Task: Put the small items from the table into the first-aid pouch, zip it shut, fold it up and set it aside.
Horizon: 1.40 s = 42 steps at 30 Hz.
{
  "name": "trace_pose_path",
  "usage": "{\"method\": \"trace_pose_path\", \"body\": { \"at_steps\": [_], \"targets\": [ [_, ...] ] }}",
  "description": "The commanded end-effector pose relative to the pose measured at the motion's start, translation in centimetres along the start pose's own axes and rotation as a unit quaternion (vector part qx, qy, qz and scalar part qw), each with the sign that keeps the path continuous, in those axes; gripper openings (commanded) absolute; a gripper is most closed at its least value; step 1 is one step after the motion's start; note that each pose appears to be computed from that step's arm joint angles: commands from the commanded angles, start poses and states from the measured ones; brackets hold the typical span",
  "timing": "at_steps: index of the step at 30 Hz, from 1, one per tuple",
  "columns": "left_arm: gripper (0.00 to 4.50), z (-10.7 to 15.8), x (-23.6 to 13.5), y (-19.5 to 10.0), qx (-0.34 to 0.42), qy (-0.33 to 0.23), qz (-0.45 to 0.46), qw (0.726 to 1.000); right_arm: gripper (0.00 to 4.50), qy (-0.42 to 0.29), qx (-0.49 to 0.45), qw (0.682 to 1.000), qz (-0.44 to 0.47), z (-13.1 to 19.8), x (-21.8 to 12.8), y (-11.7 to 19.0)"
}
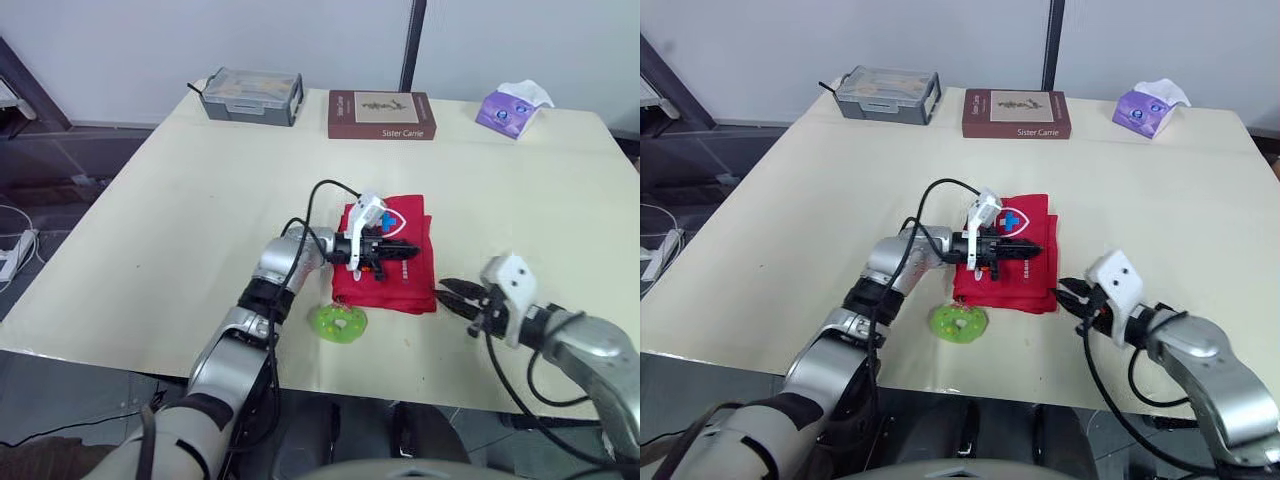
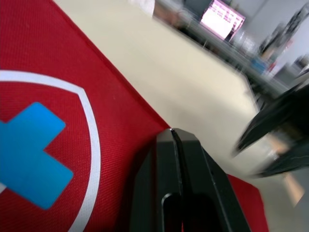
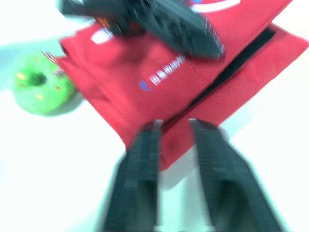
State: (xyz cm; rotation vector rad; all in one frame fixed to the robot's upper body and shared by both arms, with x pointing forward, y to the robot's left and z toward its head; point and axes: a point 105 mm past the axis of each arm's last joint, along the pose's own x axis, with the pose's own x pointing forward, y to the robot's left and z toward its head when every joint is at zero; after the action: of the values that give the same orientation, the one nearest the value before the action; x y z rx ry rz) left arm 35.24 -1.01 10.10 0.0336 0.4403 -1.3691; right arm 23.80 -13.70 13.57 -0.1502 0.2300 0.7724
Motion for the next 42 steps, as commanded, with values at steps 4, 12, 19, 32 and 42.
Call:
{"method": "trace_pose_path", "body": {
  "at_steps": [4,12,19,32,42],
  "targets": [
    [0.0,-1.6,-0.9,0.6,-0.022,-0.015,-0.005,1.0,4.34,-0.059,0.031,0.997,-0.039,2.7,0.2,0.3],
    [0.26,3.4,-10.0,-1.7,0.051,-0.123,-0.024,0.991,4.48,-0.023,0.164,0.986,-0.032,3.0,3.8,-0.5],
    [2.78,2.6,-16.0,-4.2,0.079,-0.114,0.01,0.99,4.5,0.02,0.235,0.97,-0.056,2.0,6.7,-2.3],
    [4.49,2.0,-19.5,-7.5,0.101,-0.116,0.033,0.988,4.25,0.089,0.374,0.923,0.008,-0.5,9.5,-0.7],
    [4.5,2.1,-17.9,-8.6,0.104,-0.131,0.019,0.986,0.32,0.093,0.303,0.948,-0.029,-0.1,4.4,-4.1]
  ]
}}
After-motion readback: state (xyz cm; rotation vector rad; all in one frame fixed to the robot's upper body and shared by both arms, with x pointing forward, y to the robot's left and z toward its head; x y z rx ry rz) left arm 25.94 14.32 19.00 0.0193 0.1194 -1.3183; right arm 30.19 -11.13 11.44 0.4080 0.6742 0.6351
